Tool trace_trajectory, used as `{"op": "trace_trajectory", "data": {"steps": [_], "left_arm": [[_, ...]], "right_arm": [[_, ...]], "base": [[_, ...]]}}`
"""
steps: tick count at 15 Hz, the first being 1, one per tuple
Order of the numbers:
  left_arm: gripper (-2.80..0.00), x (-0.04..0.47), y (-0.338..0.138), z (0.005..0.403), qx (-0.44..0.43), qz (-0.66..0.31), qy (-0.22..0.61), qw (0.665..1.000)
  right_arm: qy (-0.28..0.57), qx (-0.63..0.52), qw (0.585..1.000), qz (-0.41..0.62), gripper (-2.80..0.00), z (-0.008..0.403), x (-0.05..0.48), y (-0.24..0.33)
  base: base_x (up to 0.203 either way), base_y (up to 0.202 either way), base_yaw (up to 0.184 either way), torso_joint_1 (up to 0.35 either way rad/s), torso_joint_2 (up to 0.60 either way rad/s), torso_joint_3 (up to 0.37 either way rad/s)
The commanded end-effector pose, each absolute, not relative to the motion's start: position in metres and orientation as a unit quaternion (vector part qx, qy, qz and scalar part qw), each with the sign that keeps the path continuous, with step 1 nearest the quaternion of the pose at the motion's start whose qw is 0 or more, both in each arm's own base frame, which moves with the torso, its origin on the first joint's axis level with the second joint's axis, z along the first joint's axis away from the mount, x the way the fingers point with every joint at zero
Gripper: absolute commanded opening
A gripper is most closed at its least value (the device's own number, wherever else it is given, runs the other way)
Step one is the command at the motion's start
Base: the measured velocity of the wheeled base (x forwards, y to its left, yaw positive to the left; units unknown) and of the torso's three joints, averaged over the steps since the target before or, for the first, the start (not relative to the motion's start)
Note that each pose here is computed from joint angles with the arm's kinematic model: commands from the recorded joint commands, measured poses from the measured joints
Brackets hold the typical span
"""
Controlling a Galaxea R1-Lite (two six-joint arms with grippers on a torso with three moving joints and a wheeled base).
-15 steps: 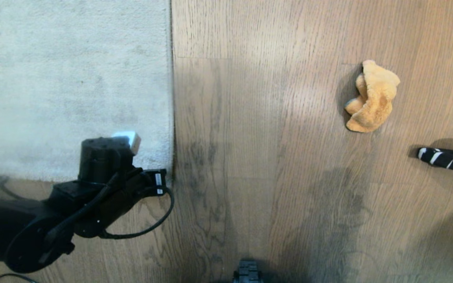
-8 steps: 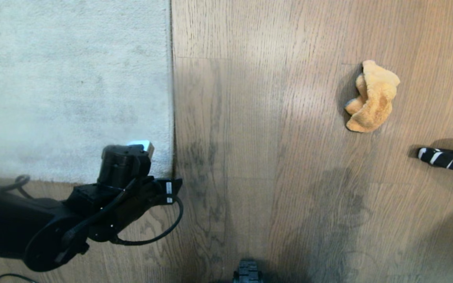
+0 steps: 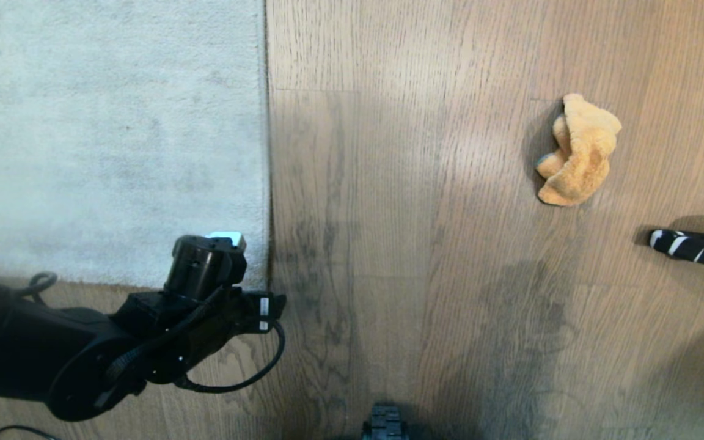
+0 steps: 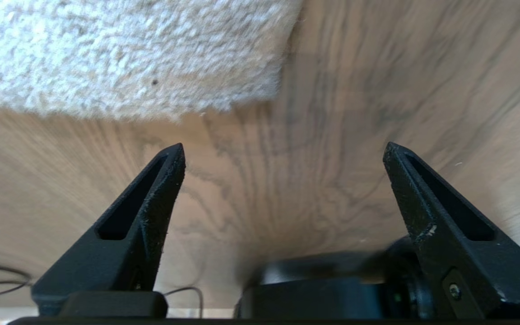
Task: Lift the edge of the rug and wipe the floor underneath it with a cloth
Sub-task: Lift up the carpet
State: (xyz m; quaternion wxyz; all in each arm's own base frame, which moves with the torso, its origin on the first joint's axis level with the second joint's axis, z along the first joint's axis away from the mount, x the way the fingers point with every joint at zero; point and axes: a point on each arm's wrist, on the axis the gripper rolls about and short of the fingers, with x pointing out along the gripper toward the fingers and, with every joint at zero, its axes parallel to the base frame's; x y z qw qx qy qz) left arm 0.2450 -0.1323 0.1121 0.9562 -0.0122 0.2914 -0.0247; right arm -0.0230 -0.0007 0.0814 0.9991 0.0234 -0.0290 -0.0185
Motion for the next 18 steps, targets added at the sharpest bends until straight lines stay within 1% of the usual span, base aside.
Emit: {"op": "trace_trajectory", "data": {"steps": [1, 7, 12, 18], "left_arm": [[0.00, 0.245, -0.131, 0.110, 0.001, -0.017, 0.291, 0.956], [0.00, 0.252, -0.126, 0.103, 0.058, 0.016, 0.288, 0.956], [0.00, 0.259, -0.122, 0.095, 0.113, 0.041, 0.293, 0.948], [0.00, 0.275, -0.120, 0.087, 0.155, 0.069, 0.260, 0.951]], "right_arm": [[-0.030, 0.023, 0.999, -0.018, -2.80, 0.081, -0.023, -0.001], [-0.029, 0.023, 0.999, -0.019, -2.80, 0.081, -0.023, -0.001], [-0.029, 0.023, 0.999, -0.019, -2.80, 0.081, -0.023, -0.001], [-0.029, 0.023, 0.999, -0.019, -2.80, 0.081, -0.023, -0.001]], "base": [[0.000, 0.000, 0.000, 0.000, 0.00, 0.000], [0.000, 0.000, 0.000, 0.000, 0.00, 0.000], [0.000, 0.000, 0.000, 0.000, 0.00, 0.000], [0.000, 0.000, 0.000, 0.000, 0.00, 0.000]]}}
